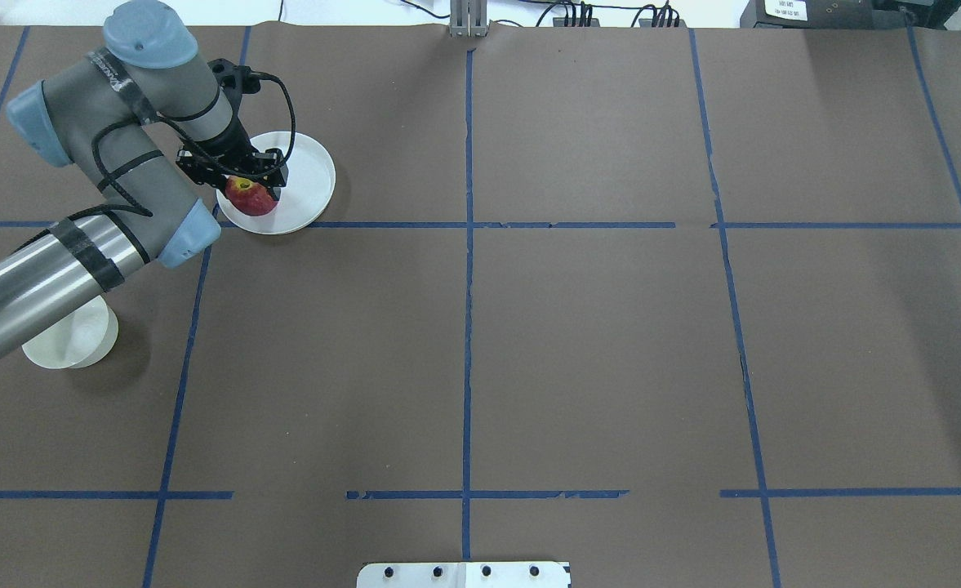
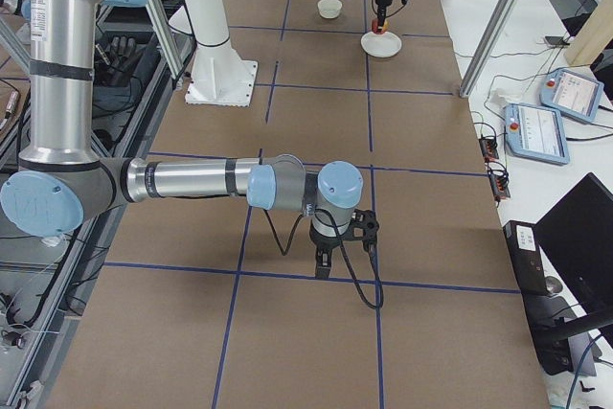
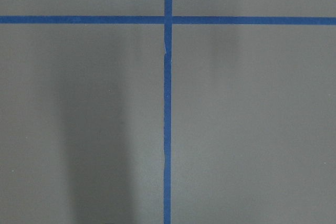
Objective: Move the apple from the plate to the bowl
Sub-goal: 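Lift the apple with the left gripper and carry it toward the white bowl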
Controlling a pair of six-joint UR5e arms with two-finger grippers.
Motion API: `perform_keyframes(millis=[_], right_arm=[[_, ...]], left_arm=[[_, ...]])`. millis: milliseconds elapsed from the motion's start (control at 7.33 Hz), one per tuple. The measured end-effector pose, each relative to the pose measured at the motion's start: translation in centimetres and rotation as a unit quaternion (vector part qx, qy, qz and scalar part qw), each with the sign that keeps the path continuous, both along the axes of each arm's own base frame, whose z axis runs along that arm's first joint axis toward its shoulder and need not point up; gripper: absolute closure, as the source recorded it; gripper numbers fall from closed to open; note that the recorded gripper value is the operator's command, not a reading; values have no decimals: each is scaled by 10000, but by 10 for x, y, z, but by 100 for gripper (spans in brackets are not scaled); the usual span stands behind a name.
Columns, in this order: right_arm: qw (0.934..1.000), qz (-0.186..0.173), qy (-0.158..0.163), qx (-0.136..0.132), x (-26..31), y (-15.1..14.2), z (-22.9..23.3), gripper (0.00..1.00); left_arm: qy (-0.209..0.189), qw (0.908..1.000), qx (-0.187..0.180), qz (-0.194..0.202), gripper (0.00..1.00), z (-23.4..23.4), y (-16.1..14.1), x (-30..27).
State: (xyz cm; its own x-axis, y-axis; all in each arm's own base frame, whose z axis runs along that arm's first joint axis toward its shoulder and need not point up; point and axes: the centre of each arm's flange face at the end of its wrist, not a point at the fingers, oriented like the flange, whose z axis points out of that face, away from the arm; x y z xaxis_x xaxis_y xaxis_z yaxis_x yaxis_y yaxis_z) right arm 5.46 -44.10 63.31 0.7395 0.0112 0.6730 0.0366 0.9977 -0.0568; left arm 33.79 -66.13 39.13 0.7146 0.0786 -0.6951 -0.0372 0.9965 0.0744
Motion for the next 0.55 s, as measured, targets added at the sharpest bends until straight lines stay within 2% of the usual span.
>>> perform_keyframes(millis=[136,273,545], right_arm=[[10000,0,0,0,0,0,0,0],[10000,0,0,1,0,0,0,0],[10000,0,0,2,0,0,0,0]], left_arm=[[-87,9998,147,96,94,-7,13,-38],[-148,9994,262,188,94,-8,45,-72],[-233,9990,287,254,94,21,131,-128]])
